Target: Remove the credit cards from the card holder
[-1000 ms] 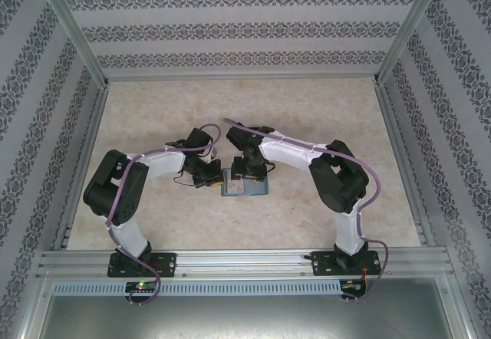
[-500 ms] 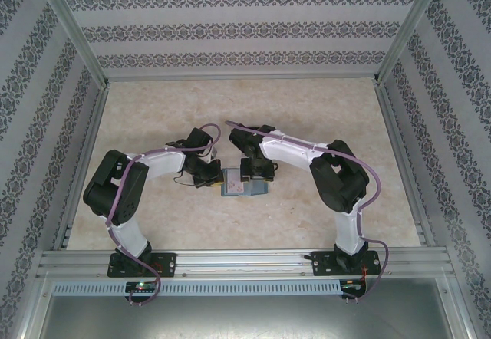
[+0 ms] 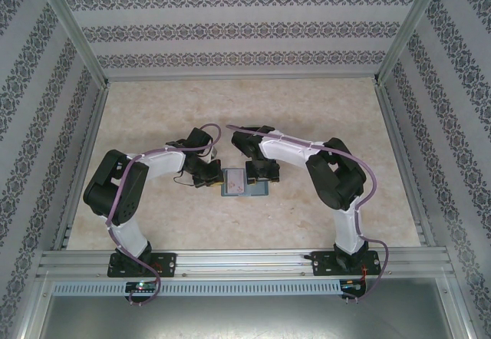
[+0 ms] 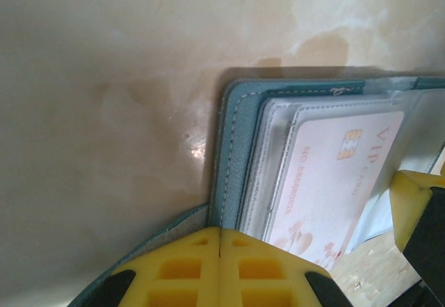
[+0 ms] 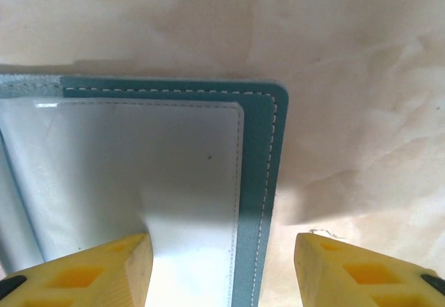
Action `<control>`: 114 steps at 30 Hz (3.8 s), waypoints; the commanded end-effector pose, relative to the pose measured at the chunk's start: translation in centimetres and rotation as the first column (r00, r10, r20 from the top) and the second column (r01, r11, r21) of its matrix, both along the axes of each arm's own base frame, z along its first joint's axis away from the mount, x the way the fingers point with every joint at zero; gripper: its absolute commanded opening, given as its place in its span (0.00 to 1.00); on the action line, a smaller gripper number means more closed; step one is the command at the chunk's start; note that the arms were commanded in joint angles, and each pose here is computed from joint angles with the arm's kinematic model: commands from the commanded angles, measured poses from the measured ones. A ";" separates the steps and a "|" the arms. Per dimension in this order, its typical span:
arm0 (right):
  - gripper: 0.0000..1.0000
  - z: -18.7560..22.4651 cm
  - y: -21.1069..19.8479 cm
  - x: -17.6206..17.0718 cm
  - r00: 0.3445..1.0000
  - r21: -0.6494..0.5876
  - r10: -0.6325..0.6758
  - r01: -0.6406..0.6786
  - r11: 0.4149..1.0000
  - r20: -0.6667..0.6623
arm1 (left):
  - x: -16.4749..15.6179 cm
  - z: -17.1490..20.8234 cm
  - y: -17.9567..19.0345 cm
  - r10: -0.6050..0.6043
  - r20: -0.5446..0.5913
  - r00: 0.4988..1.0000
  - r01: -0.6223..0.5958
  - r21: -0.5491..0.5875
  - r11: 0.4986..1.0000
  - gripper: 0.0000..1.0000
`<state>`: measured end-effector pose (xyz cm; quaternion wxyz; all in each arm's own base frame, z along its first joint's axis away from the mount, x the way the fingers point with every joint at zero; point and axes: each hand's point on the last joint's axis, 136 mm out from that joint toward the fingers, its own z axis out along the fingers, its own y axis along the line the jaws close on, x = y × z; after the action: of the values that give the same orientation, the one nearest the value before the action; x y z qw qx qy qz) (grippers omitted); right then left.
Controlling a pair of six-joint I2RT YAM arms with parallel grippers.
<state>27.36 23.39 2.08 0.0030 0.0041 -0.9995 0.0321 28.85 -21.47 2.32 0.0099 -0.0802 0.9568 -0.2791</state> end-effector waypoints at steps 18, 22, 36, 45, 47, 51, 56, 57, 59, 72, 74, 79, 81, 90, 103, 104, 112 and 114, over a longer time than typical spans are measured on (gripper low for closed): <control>0.32 6.1 6.4 2.5 0.993 0.560 -0.114 0.075 0.825 0.035 | 1.4 4.4 -3.3 0.002 0.039 0.999 0.002 -0.120 0.993 0.02; 0.23 5.3 7.4 2.7 0.991 0.636 -0.133 0.102 0.765 0.001 | 1.1 3.7 -4.7 0.001 0.019 1.000 0.002 -0.157 0.988 0.01; 0.24 1.3 7.7 1.9 0.988 0.635 -0.134 0.150 0.758 -0.074 | -0.1 0.4 -3.8 -0.020 -0.038 0.999 0.018 -0.059 0.998 0.01; 0.25 0.1 7.9 1.5 0.988 0.621 -0.120 0.154 0.769 -0.096 | -0.6 -0.6 -3.1 -0.030 -0.056 0.998 0.029 -0.016 0.999 0.00; 0.25 -0.3 7.6 1.3 0.988 0.600 -0.121 0.154 0.785 -0.095 | -0.7 -0.7 -3.0 -0.032 -0.059 0.998 0.031 -0.013 0.999 0.01; 0.25 -0.7 6.3 1.2 0.990 0.525 -0.122 0.140 0.840 -0.069 | -0.9 -0.7 -2.8 -0.035 -0.060 0.998 0.035 -0.002 0.999 0.00; 0.25 0.0 5.5 1.6 0.993 0.481 -0.118 0.117 0.869 -0.027 | -1.1 -0.6 -2.5 -0.037 -0.059 0.998 0.038 0.011 0.999 0.01; 0.25 0.2 5.5 1.7 0.993 0.484 -0.117 0.114 0.868 -0.024 | -1.1 -0.6 -2.4 -0.035 -0.059 0.998 0.036 0.015 0.999 0.01; 0.25 0.6 5.9 1.8 0.994 0.497 -0.111 0.106 0.862 -0.019 | -1.1 -0.6 -2.5 -0.036 -0.058 0.998 0.037 0.013 0.999 0.01; 0.27 2.7 7.5 1.2 0.995 0.605 -0.095 0.089 0.791 -0.021 | -1.0 -0.8 -2.4 -0.043 -0.063 0.997 0.045 0.027 0.999 0.01; 0.27 2.5 8.1 0.7 0.996 0.620 -0.083 0.091 0.779 -0.042 | -1.0 -0.7 -2.4 -0.049 -0.063 0.997 0.051 0.032 0.998 0.01; 0.27 1.2 8.0 -0.1 0.994 0.598 -0.083 0.110 0.794 -0.074 | -1.0 -0.3 -2.4 -0.062 -0.066 0.996 0.065 0.038 0.997 0.01; 0.27 0.5 7.4 -0.3 0.993 0.570 -0.089 0.117 0.813 -0.078 | -1.2 -0.4 -2.2 -0.063 -0.073 0.995 0.066 0.042 0.997 0.01; 0.27 -0.6 6.7 0.0 0.991 0.534 -0.111 0.130 0.836 -0.068 | -1.4 -0.7 -2.2 -0.061 -0.078 0.995 0.064 0.038 0.997 0.01; 0.27 1.4 6.0 1.1 0.993 0.514 -0.121 0.100 0.852 0.007 | -1.4 -0.7 -2.2 -0.057 -0.078 0.995 0.060 0.039 0.997 0.01; 0.27 1.8 6.2 1.2 0.992 0.532 -0.126 0.100 0.841 0.014 | -1.4 -0.6 -2.2 -0.057 -0.074 0.996 0.060 0.039 0.997 0.01; 0.27 2.6 8.5 0.6 0.994 0.645 -0.106 0.097 0.758 -0.026 | -1.3 -0.4 -2.3 -0.057 -0.074 0.996 0.060 0.036 0.998 0.01; 0.27 1.9 8.5 0.4 0.994 0.644 -0.104 0.109 0.757 -0.046 | -1.4 -0.4 -2.2 -0.059 -0.072 0.996 0.063 0.042 0.997 0.01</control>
<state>28.46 31.42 4.31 -0.0093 -0.0494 -0.9528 -0.2994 28.88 -24.48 2.75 -0.0100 -0.0628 0.9560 -0.2862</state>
